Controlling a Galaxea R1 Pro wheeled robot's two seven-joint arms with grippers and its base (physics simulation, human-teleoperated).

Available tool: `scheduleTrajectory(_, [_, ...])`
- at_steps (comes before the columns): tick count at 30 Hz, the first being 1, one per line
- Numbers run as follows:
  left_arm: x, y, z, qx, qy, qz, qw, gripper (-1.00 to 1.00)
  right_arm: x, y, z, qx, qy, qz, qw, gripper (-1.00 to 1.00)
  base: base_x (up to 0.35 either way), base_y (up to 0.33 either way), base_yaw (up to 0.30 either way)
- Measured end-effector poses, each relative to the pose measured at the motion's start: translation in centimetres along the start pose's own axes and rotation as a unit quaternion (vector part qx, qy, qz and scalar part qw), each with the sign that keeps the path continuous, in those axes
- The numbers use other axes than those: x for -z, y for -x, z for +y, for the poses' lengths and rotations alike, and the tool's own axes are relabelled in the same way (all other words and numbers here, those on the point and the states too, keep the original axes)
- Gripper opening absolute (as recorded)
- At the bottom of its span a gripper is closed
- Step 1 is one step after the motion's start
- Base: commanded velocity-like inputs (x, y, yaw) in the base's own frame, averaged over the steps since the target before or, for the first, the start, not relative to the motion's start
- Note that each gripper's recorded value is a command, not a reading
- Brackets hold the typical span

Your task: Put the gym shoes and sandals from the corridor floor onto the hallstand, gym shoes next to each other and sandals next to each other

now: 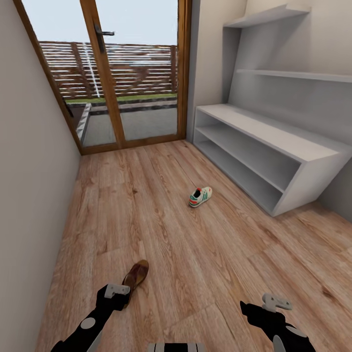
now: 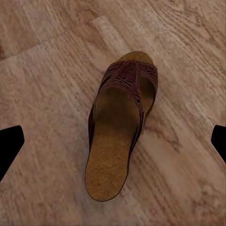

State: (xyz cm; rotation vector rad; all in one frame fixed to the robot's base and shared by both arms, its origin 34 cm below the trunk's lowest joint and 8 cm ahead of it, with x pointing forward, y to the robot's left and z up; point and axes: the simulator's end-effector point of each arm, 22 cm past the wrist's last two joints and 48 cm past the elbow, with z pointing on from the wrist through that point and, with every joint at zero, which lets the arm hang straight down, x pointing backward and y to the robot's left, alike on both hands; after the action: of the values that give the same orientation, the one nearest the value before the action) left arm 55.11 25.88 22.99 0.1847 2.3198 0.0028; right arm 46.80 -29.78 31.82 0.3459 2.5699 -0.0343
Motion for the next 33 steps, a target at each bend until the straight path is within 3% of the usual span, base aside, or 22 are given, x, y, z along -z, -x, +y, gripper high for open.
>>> scheduleTrajectory(9, [0.0,0.0,0.0,0.000,0.000,0.000,1.0000,1.00,0.0,0.0,0.0,0.000,0.000,0.000,1.0000,1.00,0.176,0.000,0.000])
scheduleTrajectory(25, [0.0,0.0,0.0,0.000,0.000,0.000,1.0000,1.00,0.0,0.0,0.0,0.000,0.000,0.000,1.0000,1.00,0.016,0.000,0.000])
scheduleTrajectory(33, [-0.5,-2.2,-0.3,0.001,-0.003,0.020,0.9998,1.00,-1.0,-1.5,-0.3,0.002,-0.005,0.019,0.9998,1.00,0.000,0.000,0.000])
